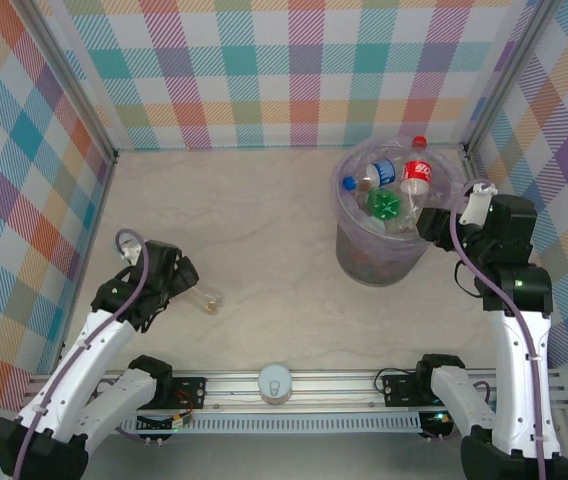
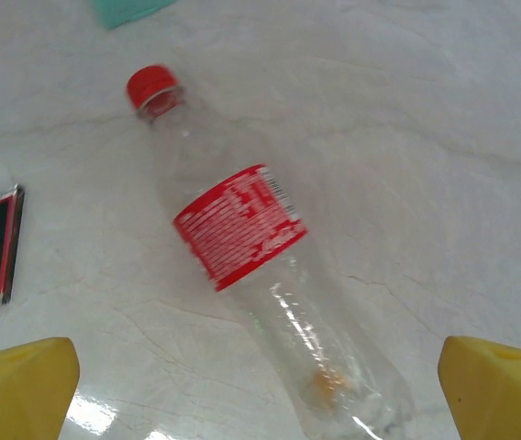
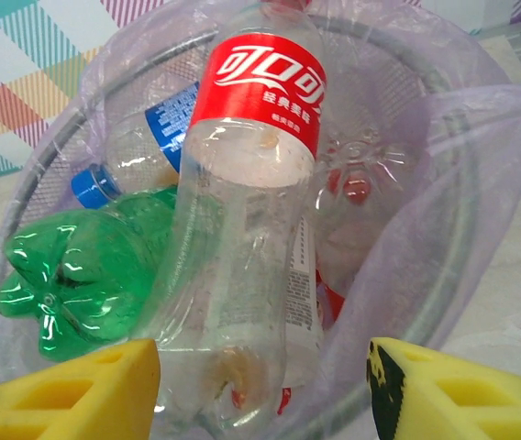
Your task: Put the plastic bottles in the bin
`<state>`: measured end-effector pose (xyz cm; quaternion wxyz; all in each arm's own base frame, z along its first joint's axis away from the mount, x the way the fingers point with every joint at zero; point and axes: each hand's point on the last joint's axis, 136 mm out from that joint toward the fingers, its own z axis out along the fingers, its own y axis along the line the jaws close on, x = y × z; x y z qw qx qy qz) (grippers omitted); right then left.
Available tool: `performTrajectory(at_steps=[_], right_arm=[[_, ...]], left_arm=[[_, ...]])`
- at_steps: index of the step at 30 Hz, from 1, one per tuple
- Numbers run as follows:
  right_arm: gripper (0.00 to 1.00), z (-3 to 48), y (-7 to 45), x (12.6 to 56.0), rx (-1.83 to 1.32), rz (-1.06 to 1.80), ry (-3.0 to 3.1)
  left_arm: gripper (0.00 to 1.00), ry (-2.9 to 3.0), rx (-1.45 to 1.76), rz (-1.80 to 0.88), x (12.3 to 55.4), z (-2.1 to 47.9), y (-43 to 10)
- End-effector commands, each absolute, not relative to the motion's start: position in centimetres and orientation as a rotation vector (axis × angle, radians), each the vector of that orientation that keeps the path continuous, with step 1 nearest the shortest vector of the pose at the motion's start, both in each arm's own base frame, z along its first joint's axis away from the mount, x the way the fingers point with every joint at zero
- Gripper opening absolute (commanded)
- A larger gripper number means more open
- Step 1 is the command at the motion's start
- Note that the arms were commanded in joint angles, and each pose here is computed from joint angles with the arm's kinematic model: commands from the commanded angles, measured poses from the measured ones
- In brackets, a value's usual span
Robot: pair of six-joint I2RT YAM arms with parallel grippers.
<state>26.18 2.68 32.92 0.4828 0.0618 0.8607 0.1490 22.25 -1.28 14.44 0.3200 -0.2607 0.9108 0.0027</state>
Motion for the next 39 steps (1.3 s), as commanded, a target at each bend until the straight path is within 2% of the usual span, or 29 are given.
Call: performTrajectory(at_steps=[1,7,13,15,24,27,35,39], right_arm=[[0.62,34.7,3.2,26.3,0.121,0.4,2.04],[0.62,35.0,2.4,25.6,0.143,0.34,2.045],[0.63,36.2,-1.4,25.5,0.269,0.112,2.022],[0.66,36.5,-2.0,26.1,0.286,0.077,2.049],[0.65,35.6,-3.3,30.7,0.386,0.287,2.134],[0.63,34.5,-4.0,32.1,0.411,0.348,2.16],[0.51,32.9,-2.8,34.9,0.34,0.513,2.189],[0.44,31.6,-2.7,35.5,0.348,0.543,2.203]], left_arm=[[1.0,2.322,-0.905,-0.03,23.6,11.3,-1.1],[1.0,2.302,-1.014,-0.118,26.0,7.8,-2.2],[1.0,2.314,-1.063,-0.087,26.1,5.9,-2.1],[1.0,2.305,-1.081,-0.073,25.9,5.4,-1.8],[0.99,2.3,-1.087,-0.039,25.5,3.6,-1.2],[0.95,2.313,-1.083,-0.021,25.4,3.0,-1.1],[0.67,2.291,-1.053,-0.001,26.1,2.8,-0.9],[0.58,2.29,-1.019,0.011,26.3,3.5,-0.8]])
